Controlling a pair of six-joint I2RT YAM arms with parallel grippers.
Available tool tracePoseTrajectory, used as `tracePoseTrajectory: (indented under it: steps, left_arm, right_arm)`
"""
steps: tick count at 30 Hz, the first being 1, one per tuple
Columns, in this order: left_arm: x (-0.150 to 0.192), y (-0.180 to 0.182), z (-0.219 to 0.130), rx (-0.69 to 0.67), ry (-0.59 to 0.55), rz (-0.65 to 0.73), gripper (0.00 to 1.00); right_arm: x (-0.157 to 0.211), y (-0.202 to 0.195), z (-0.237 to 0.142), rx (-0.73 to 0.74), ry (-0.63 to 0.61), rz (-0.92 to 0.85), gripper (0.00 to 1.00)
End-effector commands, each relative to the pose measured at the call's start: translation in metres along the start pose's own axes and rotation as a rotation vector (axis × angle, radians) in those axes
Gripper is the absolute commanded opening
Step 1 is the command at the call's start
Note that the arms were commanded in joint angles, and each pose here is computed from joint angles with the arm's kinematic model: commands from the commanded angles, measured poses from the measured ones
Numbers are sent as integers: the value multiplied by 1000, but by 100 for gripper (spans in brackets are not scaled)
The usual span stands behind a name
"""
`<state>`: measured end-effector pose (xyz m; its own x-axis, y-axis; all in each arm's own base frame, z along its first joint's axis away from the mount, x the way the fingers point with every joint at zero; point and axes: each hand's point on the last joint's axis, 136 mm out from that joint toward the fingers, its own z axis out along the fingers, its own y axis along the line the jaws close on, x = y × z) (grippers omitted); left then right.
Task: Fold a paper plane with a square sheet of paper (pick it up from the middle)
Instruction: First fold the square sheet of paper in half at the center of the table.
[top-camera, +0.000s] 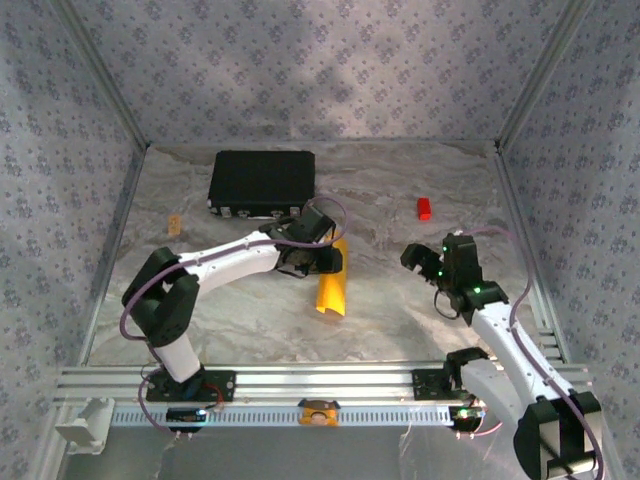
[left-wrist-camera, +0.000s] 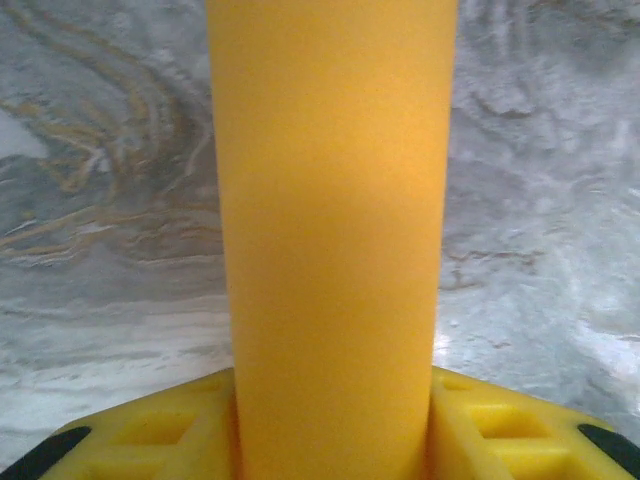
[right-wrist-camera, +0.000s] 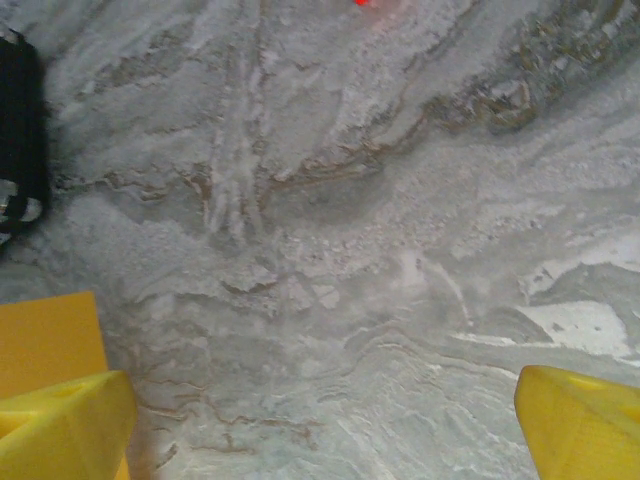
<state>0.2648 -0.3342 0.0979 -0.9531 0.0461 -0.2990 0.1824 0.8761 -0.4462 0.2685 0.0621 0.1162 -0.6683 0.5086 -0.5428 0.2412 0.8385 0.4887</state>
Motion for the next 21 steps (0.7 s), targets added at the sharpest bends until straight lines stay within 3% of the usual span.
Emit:
tracePoseTrajectory:
  steps: [1, 9, 21]
  left_arm:
    - [-4, -27, -7, 175, 7, 3, 44]
    - [1, -49, 2, 360, 74, -15, 43]
    - [22, -27, 35, 373, 212, -114, 42]
  right_arm:
    - [2, 8, -3, -56, 15, -34, 99]
    - [0, 7, -6, -65, 13, -20, 99]
    - [10, 24, 5, -161, 95, -20, 98]
